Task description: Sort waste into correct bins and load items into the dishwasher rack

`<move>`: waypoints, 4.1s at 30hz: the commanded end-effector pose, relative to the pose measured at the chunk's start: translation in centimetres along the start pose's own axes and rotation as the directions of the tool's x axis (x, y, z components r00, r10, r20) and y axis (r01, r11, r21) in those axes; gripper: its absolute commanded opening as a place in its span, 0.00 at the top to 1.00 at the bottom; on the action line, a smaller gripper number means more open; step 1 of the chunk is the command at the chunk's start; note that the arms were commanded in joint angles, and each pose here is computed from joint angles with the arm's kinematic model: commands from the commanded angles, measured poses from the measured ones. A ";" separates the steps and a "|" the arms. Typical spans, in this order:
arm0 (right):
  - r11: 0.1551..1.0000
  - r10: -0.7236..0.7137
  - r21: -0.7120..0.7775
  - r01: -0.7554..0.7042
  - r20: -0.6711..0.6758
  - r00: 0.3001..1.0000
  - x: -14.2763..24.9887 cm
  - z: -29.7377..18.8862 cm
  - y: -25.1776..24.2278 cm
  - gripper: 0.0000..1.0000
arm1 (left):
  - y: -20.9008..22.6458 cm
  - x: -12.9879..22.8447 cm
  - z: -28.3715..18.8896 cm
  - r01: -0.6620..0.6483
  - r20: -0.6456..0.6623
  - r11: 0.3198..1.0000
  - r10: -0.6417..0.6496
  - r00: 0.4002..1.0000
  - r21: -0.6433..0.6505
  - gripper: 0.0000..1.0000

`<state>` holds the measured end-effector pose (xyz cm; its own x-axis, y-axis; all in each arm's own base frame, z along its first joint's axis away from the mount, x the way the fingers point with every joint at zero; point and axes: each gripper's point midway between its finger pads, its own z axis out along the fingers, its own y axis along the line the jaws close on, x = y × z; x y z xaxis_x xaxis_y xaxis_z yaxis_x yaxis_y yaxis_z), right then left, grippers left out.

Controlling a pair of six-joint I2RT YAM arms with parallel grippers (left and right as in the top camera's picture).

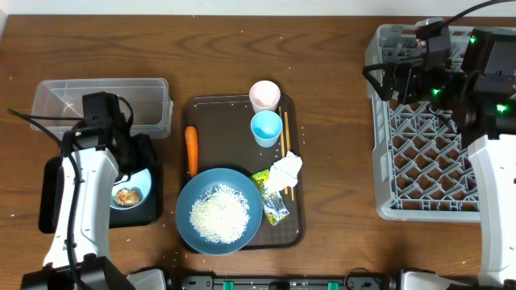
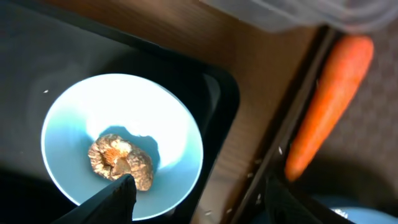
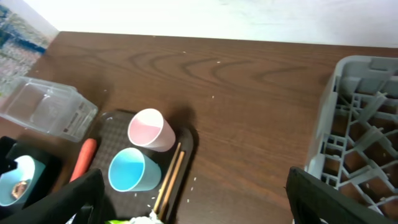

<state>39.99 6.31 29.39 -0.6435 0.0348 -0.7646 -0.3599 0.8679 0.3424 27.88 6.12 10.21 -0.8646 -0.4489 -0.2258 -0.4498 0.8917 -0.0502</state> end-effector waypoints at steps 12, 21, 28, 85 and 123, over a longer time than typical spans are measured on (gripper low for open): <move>1.000 -0.008 0.023 0.008 0.005 1.000 -0.5 0.1 -0.2 0.13 | 1.0 1.8 5.4 0.134 -0.161 0.985 -0.151 0.975 -0.110 0.39; 1.000 -0.007 0.023 0.007 0.005 1.000 -0.5 0.1 -0.2 0.13 | 1.1 2.1 7.3 0.128 -0.204 0.983 -0.153 0.967 -0.129 0.44; 1.000 -0.003 0.023 0.003 -0.001 1.000 -0.3 0.1 -0.2 0.13 | 1.2 2.6 8.9 0.122 -0.240 0.982 -0.154 0.958 -0.145 0.48; 0.999 0.003 0.045 -0.002 -0.011 1.000 -0.1 0.1 -0.6 0.13 | 3.3 -1.1 4.2 0.240 -0.103 0.948 -0.266 0.958 -0.209 0.51; 0.999 0.013 0.045 -0.011 -0.026 1.000 0.3 0.0 -0.5 0.14 | 3.3 0.7 10.1 0.230 -0.170 0.948 -0.269 0.948 -0.220 0.94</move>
<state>39.80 5.52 28.49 -0.6703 0.0364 -0.7412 -0.3113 0.8929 0.3253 29.12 9.44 0.95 -0.7393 -0.6691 -0.0752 -0.6733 0.7338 0.0900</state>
